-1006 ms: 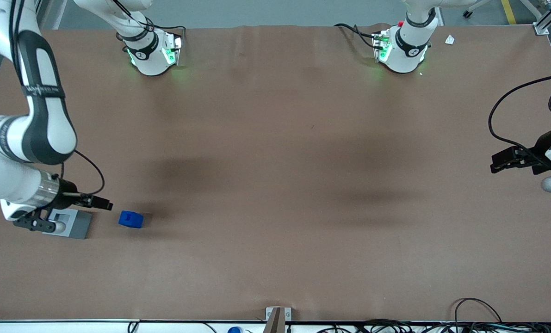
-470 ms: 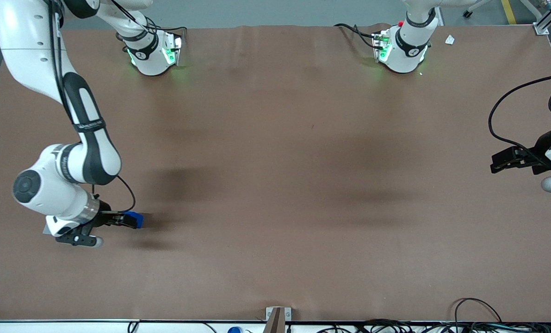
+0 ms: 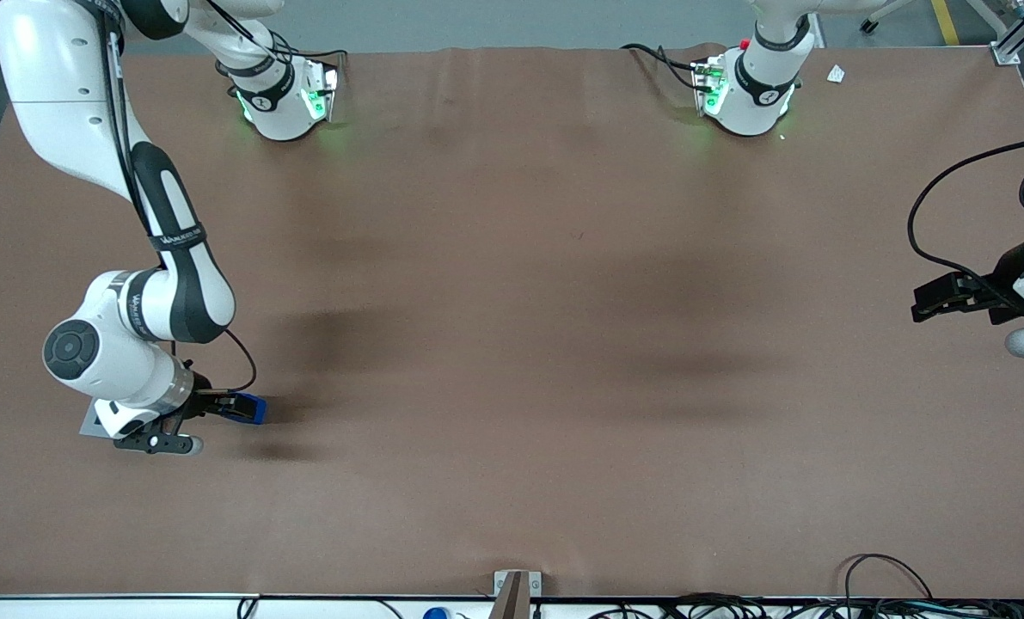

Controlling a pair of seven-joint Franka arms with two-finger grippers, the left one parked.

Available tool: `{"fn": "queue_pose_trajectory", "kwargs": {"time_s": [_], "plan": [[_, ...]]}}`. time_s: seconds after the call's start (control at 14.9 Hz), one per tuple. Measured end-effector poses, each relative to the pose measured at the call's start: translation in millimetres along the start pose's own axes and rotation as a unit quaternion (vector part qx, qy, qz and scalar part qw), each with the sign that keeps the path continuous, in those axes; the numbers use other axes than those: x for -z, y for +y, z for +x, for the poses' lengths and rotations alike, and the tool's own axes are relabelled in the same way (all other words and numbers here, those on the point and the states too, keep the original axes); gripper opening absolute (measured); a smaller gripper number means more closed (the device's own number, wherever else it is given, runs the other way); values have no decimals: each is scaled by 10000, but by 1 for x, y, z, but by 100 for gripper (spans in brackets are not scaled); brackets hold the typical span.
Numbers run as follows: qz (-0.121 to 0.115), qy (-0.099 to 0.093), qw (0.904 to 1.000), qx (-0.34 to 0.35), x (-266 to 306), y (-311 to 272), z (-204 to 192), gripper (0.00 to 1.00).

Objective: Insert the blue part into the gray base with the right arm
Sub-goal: 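Lower the right gripper around the blue cube and close on it, then lift the blue cube and carry it over the gray base's opening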

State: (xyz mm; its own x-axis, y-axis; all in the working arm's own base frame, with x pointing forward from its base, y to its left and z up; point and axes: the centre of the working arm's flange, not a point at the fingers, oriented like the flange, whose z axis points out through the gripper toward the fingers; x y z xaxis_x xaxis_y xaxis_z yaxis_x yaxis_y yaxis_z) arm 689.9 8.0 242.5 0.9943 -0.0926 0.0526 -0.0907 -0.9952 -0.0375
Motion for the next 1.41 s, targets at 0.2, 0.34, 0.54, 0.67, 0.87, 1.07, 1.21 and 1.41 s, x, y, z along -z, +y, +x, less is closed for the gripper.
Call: {"fn": "queue_pose_trajectory", "kwargs": {"time_s": [0.2, 0.34, 0.54, 0.67, 0.87, 1.07, 1.21, 1.41], "plan": [[-17, -158, 9998, -110, -6, 1, -5, 100], [-20, -201, 9997, -130, -8, 1, -6, 100], [-24, -234, 9996, -131, -11, 1, -7, 100], [-25, -243, 9996, -132, -12, 1, -8, 98], [-28, -260, 9996, -135, -14, 1, -8, 97], [-34, -300, 9994, -139, -20, 1, -9, 97], [-36, -320, 9994, -135, -23, 1, -10, 95], [-35, -324, 9994, -129, -23, 0, -10, 88]]}}
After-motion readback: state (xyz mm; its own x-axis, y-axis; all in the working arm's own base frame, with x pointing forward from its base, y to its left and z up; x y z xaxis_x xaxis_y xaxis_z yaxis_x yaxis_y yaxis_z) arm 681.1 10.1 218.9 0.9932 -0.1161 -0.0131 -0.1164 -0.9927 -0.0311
